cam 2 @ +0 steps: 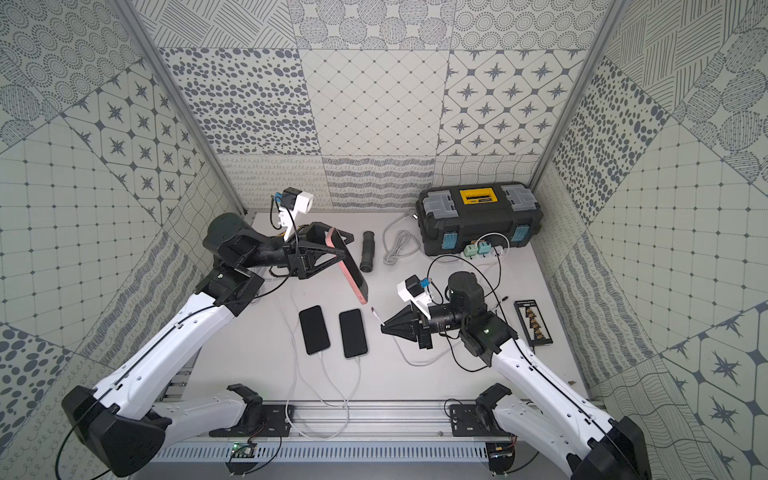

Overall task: Unplug the charging cable from the phone
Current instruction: Remove the charging cable from the phone.

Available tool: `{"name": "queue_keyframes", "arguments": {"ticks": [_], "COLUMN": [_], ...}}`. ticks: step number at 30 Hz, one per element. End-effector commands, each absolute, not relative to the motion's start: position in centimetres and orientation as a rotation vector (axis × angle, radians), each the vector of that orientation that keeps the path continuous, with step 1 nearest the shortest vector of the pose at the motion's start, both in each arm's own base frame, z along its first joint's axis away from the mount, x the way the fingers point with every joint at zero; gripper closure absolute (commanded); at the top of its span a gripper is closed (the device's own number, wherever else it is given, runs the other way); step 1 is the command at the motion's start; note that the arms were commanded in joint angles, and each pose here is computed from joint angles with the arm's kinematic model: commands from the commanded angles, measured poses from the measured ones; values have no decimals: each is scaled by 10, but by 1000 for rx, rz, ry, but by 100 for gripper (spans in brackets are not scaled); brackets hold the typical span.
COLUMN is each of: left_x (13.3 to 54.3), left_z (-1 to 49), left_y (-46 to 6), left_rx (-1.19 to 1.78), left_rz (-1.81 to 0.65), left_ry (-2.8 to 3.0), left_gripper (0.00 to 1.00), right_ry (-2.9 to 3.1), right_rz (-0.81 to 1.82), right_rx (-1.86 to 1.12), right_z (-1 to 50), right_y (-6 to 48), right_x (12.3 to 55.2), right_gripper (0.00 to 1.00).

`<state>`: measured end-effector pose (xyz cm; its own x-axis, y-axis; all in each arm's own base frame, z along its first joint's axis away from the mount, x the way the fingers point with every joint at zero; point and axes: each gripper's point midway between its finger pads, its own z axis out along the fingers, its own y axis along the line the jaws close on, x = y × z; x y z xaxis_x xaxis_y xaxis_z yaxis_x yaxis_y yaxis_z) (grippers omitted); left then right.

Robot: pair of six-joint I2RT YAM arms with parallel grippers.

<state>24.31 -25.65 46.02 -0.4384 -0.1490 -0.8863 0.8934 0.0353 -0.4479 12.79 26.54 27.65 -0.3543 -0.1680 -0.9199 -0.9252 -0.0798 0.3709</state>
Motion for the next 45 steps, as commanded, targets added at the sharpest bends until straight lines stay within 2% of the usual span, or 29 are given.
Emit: {"name": "queue_keyframes", "arguments": {"ticks": [1, 11, 17, 22, 27, 35, 42, 45], "left_x": [238, 237, 235, 234, 232, 232, 232, 231], "left_z": [482, 474, 467, 463, 463, 461, 459, 456], "left_y": [-250, -250, -250, -251, -250, -249, -249, -250], "left_rx": [854, 842, 846, 858, 861, 856, 853, 858], "left_rz": [-1457, -1491, -1504, -1510, -1506, -1500, -1501, -1505], "left_ry": [1338, 1349, 1366, 1369, 1366, 1371, 1376, 1381], "left_gripper": [100, 100, 100, 100, 100, 100, 100, 100], "right_ry": [1565, 1959, 2328, 2499, 2604, 2667, 2603, 2558], "right_rz": [1490, 1132, 808, 613, 483, 411, 447, 515], "right_rx": [-1187, -770, -361, -118, -17, 26, -26, -107], "right_z": [276, 234, 175, 131, 103, 91, 117, 138], "right_y": [265, 257, 220, 191, 174, 169, 174, 185], "right_x": [129, 211, 254, 259, 255, 256, 263, 266], "right_gripper": [100, 100, 100, 98, 94, 84, 58, 50]}}
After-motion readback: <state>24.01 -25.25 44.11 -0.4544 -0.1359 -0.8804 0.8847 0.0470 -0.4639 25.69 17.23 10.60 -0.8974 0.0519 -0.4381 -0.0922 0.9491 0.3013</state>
